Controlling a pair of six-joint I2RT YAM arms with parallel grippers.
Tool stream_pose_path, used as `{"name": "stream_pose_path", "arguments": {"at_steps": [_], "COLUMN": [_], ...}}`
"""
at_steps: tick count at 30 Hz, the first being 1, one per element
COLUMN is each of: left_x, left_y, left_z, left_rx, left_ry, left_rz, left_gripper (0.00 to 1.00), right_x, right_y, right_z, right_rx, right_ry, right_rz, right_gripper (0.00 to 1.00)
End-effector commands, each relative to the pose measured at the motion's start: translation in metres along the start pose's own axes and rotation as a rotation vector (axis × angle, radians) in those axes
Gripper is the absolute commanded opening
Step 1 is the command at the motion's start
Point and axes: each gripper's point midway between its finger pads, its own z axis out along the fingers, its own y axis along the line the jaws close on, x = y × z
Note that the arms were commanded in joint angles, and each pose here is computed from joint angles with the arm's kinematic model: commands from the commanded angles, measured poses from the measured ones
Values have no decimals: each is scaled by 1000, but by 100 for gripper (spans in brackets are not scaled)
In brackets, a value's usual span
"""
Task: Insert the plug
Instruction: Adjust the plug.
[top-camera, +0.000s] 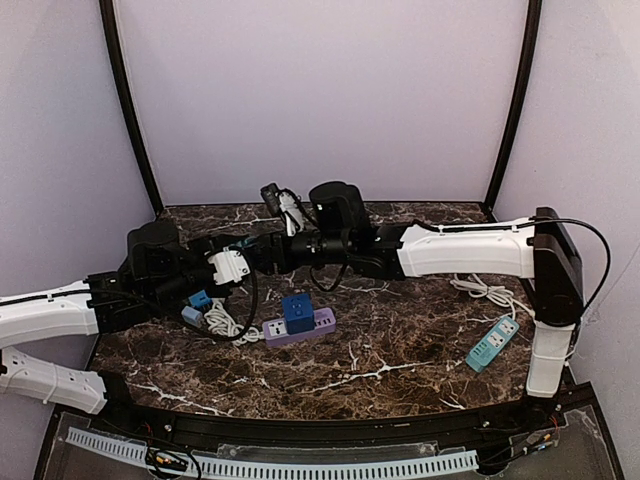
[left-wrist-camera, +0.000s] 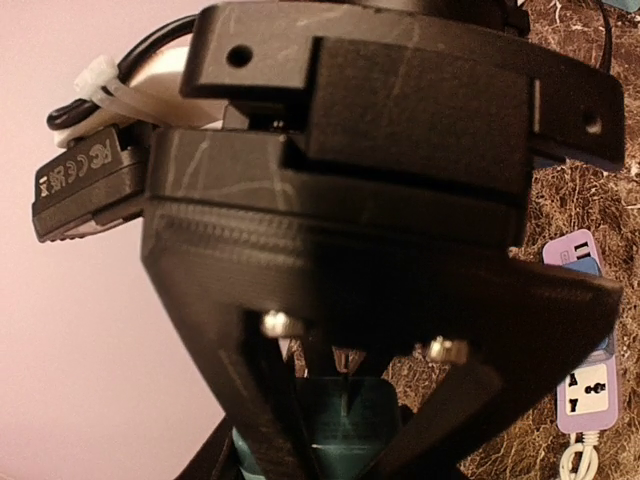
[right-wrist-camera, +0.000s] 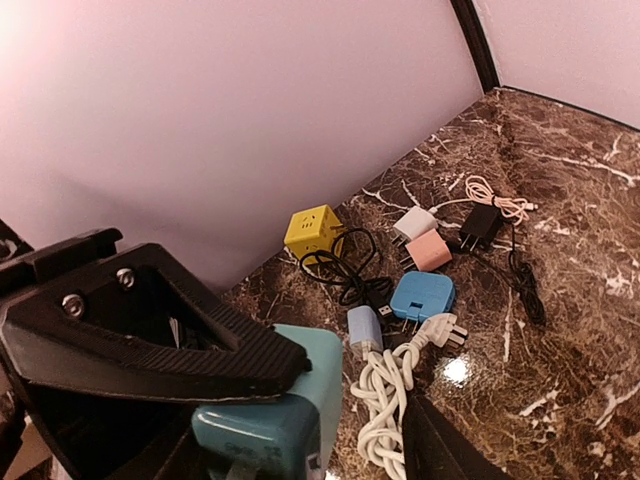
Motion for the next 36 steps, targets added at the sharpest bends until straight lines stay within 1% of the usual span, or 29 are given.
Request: {"name": "stream_pose_path", "arguments": {"at_steps": [1,3,5,6,7,9,10,11,13,14,15,16,17,18,20,23,27,29,31,33,34,36], "left_x": [-6,-5,-3,-2,-3,-4,-6,-10,-14,-15,-18,-18,-21,-20,-26,-24,-19,-14,-8,-9,-12,-11], "left_y": [7,5,1,0,-2,-9,-12,-16,-24,-27,-34,-37,-42,-44,-49,-47,-40,-32,-28,-25,-20,-23], "left_z": [-2,-2,-3,-3,-4,-7,-9,-14,-23,-27,-34,-38,-44,-47,-56,-62,-60,-53,-45,-41,-39,-37], "left_rx": [-9,-4,8,13,21,63,79,119,188,210,257,281,321,337,398,420,474,492,517,530,517,517], "left_ry": [-5,-6,-4,-3,-12,-23,-30,-48,-66,-66,-81,-79,-91,-85,-111,-120,-134,-140,-152,-189,-222,-245], "left_rz": [-46,-40,-32,-30,-29,-41,-55,-101,-195,-269,-310,-393,-433,-512,-616,-736,-855,-907,-953,-955,-939,-913], "left_gripper": [10,10,10,10,11,24,42,61,76,79,83,84,84,84,84,84,83,83,81,80,80,80], "right_x": [-7,-8,-9,-9,-9,-10,-10,-13,-11,-10,-8,-7,-4,-3,4,7,10,11,11,11,11,10], "right_y": [5,4,4,3,2,1,1,3,7,10,14,18,22,26,31,37,32,30,24,18,17,16], "right_z": [3,1,-1,-2,-3,-6,-9,-15,-25,-30,-36,-42,-48,-54,-64,-77,-82,-80,-77,-73,-73,-74], "right_rx": [-20,-15,-14,-11,-5,-3,-4,-13,-41,-60,-82,-104,-123,-141,-171,-238,-308,-322,-297,-269,-260,-257], "right_ry": [-16,-20,-24,-24,-25,-24,-23,-27,-19,-14,-6,-2,3,4,11,-3,7,14,17,24,23,19], "right_rz": [-3,-6,-8,-6,-6,-18,-29,-48,-99,-136,-174,-211,-252,-288,-350,-415,-423,-438,-452,-461,-465,-471], "right_gripper": [47,32,19,7,0,0,0,0,0,0,0,0,0,0,0,0,0,0,0,0,0,0]}}
